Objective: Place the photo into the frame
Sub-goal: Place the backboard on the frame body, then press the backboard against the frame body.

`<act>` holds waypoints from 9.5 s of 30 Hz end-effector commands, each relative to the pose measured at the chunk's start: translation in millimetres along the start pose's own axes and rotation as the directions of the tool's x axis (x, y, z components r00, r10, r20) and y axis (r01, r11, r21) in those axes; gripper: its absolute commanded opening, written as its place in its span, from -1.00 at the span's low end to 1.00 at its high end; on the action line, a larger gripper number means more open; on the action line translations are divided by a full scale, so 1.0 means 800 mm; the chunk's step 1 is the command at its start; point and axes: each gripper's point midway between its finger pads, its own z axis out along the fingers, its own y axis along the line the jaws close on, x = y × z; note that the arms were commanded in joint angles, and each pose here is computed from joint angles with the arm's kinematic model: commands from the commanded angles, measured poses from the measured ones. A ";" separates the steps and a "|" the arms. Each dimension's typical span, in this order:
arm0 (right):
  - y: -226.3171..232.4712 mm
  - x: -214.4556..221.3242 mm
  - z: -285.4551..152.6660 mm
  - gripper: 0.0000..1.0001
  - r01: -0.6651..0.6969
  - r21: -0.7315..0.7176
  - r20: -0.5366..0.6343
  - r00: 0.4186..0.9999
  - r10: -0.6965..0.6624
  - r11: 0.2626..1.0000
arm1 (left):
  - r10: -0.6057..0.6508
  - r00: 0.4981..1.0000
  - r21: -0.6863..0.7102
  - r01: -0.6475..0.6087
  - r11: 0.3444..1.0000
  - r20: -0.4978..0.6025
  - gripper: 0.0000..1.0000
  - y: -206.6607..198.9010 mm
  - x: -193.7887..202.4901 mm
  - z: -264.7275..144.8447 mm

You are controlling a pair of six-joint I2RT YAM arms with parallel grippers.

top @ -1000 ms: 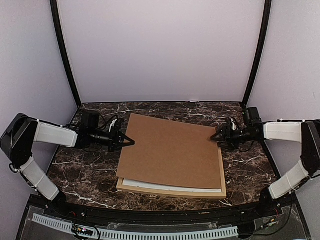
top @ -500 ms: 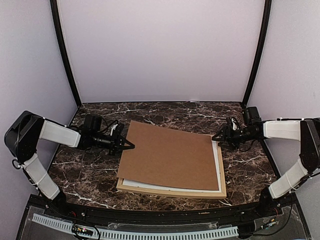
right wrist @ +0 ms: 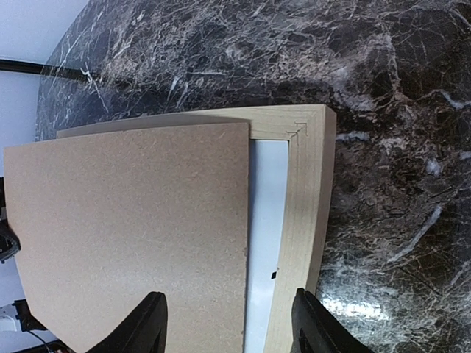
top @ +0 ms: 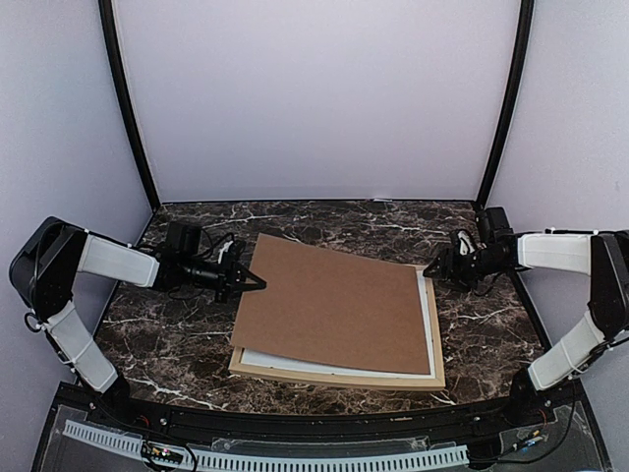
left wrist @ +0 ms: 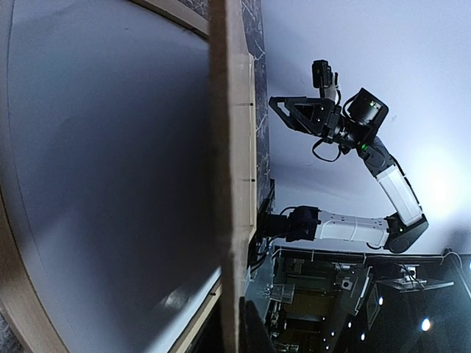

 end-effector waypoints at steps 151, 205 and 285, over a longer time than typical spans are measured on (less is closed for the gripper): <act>-0.026 0.020 0.044 0.12 0.029 0.024 -0.068 0.997 -0.028 0.999 | 0.248 0.967 -0.674 -0.216 0.706 -0.051 0.77 0.061 -0.017 -0.027; -0.025 0.026 0.044 0.12 0.034 0.015 -0.076 0.997 -0.033 0.999 | 0.471 0.882 -0.469 -0.417 0.778 -0.003 0.67 0.034 -0.193 0.074; -0.026 0.042 0.055 0.12 0.020 -0.005 -0.101 0.995 -0.020 1.000 | 0.257 0.960 -0.813 -0.239 0.531 -0.115 0.47 0.134 -0.014 -0.054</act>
